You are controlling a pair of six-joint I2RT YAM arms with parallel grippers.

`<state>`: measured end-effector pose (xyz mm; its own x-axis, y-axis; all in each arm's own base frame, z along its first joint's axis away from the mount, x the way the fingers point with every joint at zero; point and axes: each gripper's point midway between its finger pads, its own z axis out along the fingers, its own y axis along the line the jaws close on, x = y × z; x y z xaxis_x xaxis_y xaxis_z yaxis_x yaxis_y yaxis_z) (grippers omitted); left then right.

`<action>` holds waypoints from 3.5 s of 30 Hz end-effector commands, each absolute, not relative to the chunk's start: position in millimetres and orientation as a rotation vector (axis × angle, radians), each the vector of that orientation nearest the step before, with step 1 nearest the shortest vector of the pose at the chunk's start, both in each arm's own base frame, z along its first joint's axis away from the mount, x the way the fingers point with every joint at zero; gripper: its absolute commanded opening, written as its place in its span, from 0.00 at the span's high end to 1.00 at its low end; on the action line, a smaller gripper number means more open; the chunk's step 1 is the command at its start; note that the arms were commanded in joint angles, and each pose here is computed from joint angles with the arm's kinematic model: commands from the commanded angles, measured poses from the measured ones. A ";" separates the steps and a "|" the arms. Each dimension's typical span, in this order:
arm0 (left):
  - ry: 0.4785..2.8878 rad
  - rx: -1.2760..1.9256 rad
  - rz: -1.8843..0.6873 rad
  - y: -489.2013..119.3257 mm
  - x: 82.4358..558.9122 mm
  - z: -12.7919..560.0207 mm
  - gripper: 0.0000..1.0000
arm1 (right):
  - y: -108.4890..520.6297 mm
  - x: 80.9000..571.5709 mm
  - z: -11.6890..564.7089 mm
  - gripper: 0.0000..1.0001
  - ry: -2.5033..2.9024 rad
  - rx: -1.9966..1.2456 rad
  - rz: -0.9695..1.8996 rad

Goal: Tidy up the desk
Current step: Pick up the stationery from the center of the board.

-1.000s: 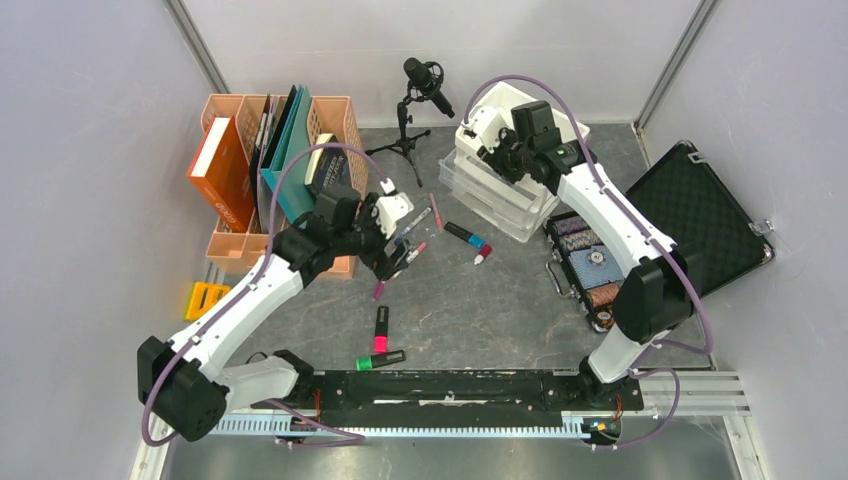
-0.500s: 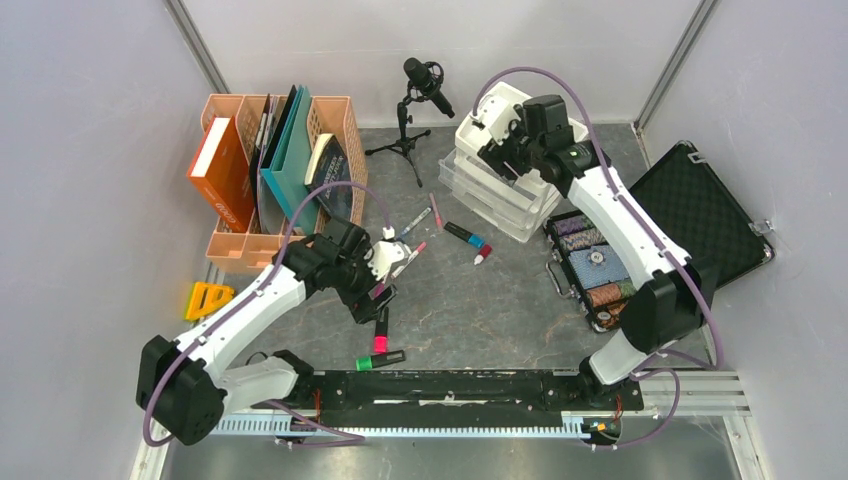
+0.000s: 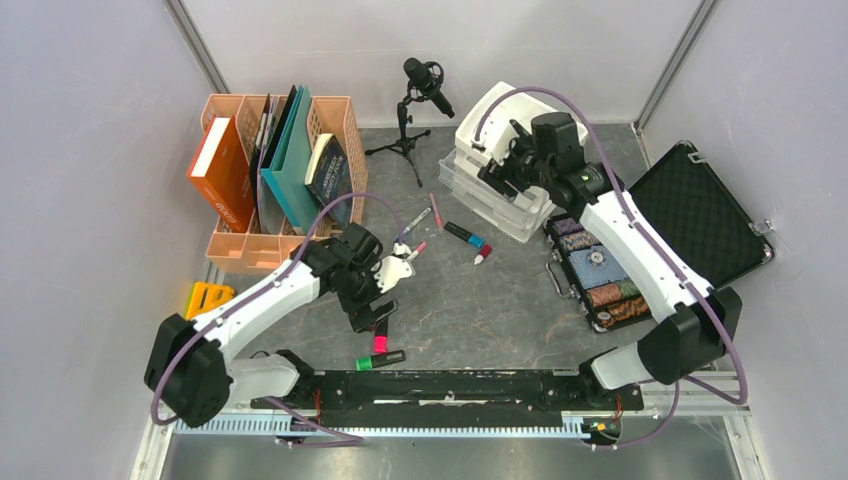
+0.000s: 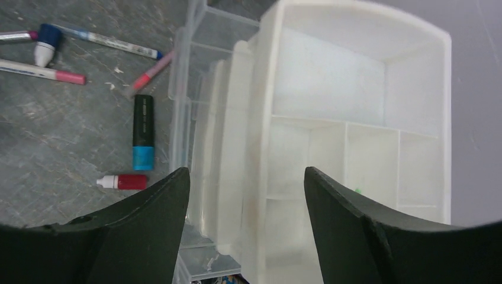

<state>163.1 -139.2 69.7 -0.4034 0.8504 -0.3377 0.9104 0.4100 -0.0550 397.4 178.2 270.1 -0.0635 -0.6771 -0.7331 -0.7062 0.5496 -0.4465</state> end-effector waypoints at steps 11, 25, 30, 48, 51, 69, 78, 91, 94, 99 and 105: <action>2.077 1.686 -0.040 -108.5 182.4 81.9 0.00 | 274.1 276.4 248.2 0.23 1.405 -1.590 0.293; 2.060 1.569 -0.019 -106.6 184.5 100.1 0.00 | 284.0 333.0 125.8 0.30 1.716 -1.565 -0.158; 2.053 1.557 -0.024 -108.5 186.2 101.5 0.00 | 280.6 351.0 106.1 0.32 1.750 -1.596 -0.292; 2.033 1.540 -0.034 -110.7 186.8 105.7 0.00 | 268.9 369.7 57.7 0.35 1.813 -1.812 -0.498; 2.031 1.538 -0.034 -110.5 186.4 106.0 0.00 | 267.2 371.3 50.9 0.35 1.830 -1.833 -0.500; 2.027 1.536 -0.043 -110.0 183.6 103.1 0.00 | 238.5 376.1 25.7 0.40 1.914 -2.012 -0.585; 2.017 1.522 -0.037 -109.1 183.7 105.9 0.00 | 227.7 367.7 6.9 0.45 1.951 -2.149 -0.589; 2.013 1.516 -0.025 -107.5 184.3 107.2 0.00 | 222.2 345.8 -7.1 0.55 1.990 -2.293 -0.471; 2.012 1.514 -0.019 -106.9 185.0 107.8 0.00 | 220.2 339.1 -5.2 0.57 1.975 -2.334 -0.439; 2.010 1.511 -0.011 -106.2 185.6 108.7 0.00 | 219.4 324.2 2.7 0.59 1.907 -2.421 -0.373; 2.010 1.509 -0.005 -104.9 185.5 108.5 0.00 | 230.1 313.0 19.5 0.64 1.829 -2.429 -0.327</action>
<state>179.9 -102.3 103.8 -0.1669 0.8785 -0.4477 0.8852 0.3335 0.3244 341.3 221.0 18.4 0.1676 -0.9696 0.1783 -0.9322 -0.2147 -0.2914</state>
